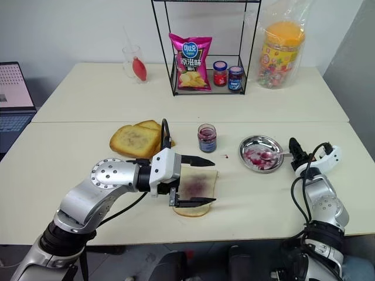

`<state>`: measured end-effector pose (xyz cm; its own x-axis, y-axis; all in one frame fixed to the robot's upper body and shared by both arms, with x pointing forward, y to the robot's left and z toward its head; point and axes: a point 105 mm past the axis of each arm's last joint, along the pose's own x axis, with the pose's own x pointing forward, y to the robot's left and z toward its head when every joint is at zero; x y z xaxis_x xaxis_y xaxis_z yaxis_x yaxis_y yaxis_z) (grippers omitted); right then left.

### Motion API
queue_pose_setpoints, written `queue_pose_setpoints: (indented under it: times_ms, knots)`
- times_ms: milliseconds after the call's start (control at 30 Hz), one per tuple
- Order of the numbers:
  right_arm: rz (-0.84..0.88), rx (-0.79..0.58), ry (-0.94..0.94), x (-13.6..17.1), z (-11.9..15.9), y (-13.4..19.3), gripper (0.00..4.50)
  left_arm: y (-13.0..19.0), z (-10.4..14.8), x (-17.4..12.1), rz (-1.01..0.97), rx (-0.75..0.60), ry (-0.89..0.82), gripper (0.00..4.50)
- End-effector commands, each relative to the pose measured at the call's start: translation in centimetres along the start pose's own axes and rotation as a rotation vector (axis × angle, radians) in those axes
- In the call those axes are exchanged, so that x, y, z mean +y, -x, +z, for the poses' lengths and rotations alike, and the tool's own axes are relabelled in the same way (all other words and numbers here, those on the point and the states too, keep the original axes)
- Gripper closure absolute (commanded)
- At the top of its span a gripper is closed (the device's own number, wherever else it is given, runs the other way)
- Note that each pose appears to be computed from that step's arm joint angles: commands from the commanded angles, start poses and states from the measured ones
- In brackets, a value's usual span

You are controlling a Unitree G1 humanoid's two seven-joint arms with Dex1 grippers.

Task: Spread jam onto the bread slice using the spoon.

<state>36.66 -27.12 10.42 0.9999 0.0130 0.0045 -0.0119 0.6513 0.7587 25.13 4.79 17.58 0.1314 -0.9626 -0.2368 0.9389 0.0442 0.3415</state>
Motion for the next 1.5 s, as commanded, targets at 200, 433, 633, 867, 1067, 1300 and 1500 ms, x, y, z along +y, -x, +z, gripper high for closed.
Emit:
queue_pose_setpoints:
  times_ms: [200, 433, 633, 867, 1067, 1300, 1500]
  knots:
    - [0.066, -0.033, -0.030, 1.4, 1.7, -0.1, 4.07, 0.2, 1.0, 0.4, 0.027, -0.011, -0.050, 0.00]
    - [0.174, -0.033, 0.033, 4.2, 2.6, 0.6, 4.45, 1.1, 0.6, 1.4, 0.125, -0.009, 0.005, 0.00]
    - [0.374, -0.055, 0.155, 11.0, 5.0, 1.9, 4.45, 3.1, -0.6, 2.9, 0.308, 0.014, 0.057, 0.00]
    - [0.635, -0.023, 0.274, 20.6, 4.9, 1.9, 4.45, 5.1, -1.6, 5.3, 0.572, 0.025, 0.110, 0.00]
    - [0.784, 0.029, 0.340, 26.4, 2.3, 0.6, 4.45, 6.8, -3.0, 6.3, 0.768, 0.050, 0.162, 0.00]
    - [0.831, 0.113, 0.484, 27.4, -2.0, -1.2, 4.45, 7.8, -4.0, 6.3, 0.852, 0.055, 0.231, 0.00]
    - [0.850, 0.137, 0.617, 26.7, -4.0, -2.3, 4.45, 8.2, -4.6, 6.1, 0.869, 0.065, 0.261, 0.00]
